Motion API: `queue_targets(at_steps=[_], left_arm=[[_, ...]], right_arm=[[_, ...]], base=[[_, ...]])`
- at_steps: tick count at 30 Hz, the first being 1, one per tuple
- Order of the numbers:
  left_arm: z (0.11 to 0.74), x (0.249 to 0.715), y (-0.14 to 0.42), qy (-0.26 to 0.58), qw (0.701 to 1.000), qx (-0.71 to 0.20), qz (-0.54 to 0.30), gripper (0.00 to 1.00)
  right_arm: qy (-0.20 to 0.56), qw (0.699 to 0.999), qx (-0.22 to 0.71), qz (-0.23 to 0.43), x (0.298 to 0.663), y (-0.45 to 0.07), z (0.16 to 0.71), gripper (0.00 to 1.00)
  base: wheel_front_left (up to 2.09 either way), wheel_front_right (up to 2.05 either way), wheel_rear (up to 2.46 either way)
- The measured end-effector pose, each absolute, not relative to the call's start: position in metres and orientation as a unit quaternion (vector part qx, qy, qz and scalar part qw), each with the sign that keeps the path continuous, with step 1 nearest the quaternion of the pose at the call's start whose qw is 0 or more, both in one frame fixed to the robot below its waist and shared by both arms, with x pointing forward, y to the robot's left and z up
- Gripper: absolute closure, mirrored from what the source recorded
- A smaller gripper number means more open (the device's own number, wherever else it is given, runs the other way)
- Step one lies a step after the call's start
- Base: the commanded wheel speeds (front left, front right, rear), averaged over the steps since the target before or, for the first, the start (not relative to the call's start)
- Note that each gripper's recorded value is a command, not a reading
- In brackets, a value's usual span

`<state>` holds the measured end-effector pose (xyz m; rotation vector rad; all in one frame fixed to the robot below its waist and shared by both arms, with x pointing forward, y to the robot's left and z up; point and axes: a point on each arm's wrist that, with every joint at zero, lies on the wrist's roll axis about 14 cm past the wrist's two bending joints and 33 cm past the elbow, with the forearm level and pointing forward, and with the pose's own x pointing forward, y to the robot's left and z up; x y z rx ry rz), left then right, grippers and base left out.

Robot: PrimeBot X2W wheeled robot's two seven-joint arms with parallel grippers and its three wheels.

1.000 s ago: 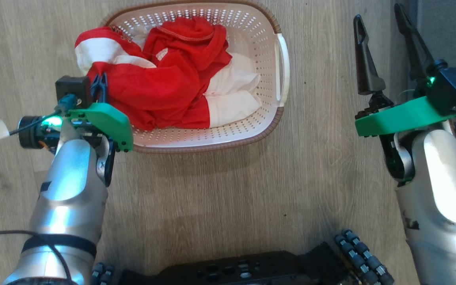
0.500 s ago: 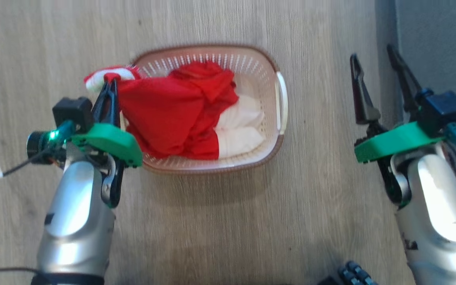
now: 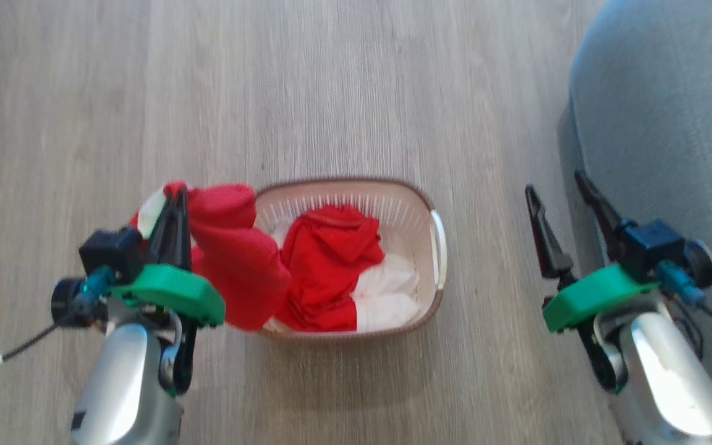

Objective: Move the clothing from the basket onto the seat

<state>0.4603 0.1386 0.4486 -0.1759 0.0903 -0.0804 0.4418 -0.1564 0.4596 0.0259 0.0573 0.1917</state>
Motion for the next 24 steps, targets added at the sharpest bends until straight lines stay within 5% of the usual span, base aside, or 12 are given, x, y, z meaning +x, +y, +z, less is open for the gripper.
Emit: queue_targets(at_steps=[24], left_arm=[[0.501,0.421,0.149,0.001,0.996,-0.079,-0.032,1.00]], right_arm=[[0.001,0.996,0.012,0.090,0.400,-0.162,0.488,0.00]], base=[[0.00,0.00,0.00]])
